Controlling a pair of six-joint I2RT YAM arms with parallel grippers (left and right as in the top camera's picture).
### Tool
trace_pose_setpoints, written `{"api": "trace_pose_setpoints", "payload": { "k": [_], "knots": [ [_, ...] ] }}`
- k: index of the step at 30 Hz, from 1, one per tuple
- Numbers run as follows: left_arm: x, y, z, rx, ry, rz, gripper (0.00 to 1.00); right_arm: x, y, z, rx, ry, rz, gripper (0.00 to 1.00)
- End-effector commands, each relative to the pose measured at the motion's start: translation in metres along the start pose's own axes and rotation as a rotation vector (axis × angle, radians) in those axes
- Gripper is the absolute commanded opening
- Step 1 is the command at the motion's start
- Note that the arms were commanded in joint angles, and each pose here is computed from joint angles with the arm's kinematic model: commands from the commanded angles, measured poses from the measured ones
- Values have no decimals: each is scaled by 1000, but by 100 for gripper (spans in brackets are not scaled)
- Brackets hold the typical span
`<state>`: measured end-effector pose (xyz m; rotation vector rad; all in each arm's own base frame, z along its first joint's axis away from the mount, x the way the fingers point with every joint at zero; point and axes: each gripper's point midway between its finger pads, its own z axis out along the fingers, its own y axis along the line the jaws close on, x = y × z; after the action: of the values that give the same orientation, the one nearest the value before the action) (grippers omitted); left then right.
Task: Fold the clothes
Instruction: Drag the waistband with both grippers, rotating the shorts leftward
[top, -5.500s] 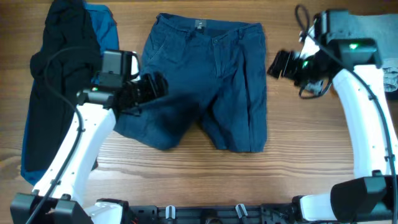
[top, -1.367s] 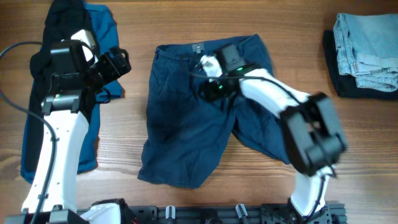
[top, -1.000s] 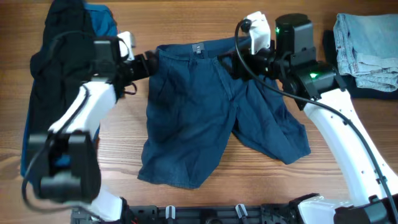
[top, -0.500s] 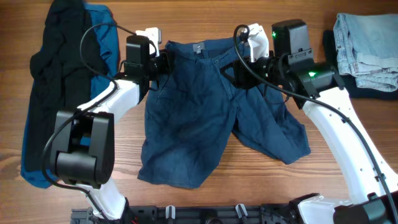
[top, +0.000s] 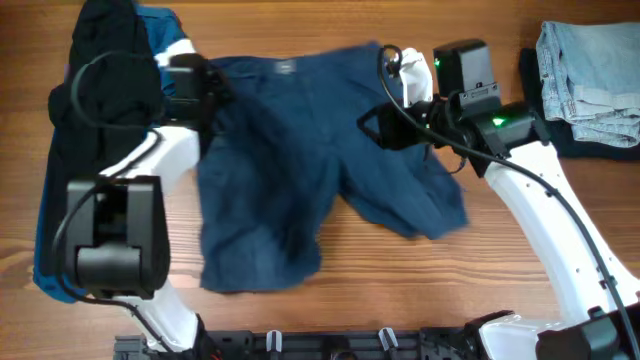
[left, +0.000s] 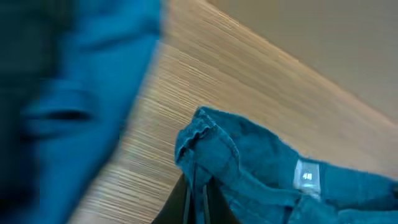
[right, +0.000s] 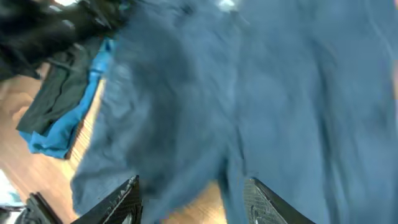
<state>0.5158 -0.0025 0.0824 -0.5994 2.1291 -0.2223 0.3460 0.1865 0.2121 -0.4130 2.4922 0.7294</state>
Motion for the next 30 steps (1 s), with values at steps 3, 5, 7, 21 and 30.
{"api": "trace_pose_setpoints", "payload": {
  "k": [3, 5, 7, 21, 30],
  "knots": [
    [-38, 62, 4, -65, -48, -256, 4, 31, -10, 15, 38, 116, 130, 50],
    [-39, 69, 3, -44, -27, -291, 4, 46, 2, 23, 27, 182, 119, 50],
    [-38, 70, 3, -47, -19, -294, 4, 59, 19, 32, 5, 236, 104, 50],
    [-7, 59, 0, 15, 139, -274, 28, 116, -16, 117, 341, 410, 275, 56],
    [-64, 17, -65, 151, 38, -223, 100, 115, -27, 146, 337, 396, 246, 22]
  ]
}}
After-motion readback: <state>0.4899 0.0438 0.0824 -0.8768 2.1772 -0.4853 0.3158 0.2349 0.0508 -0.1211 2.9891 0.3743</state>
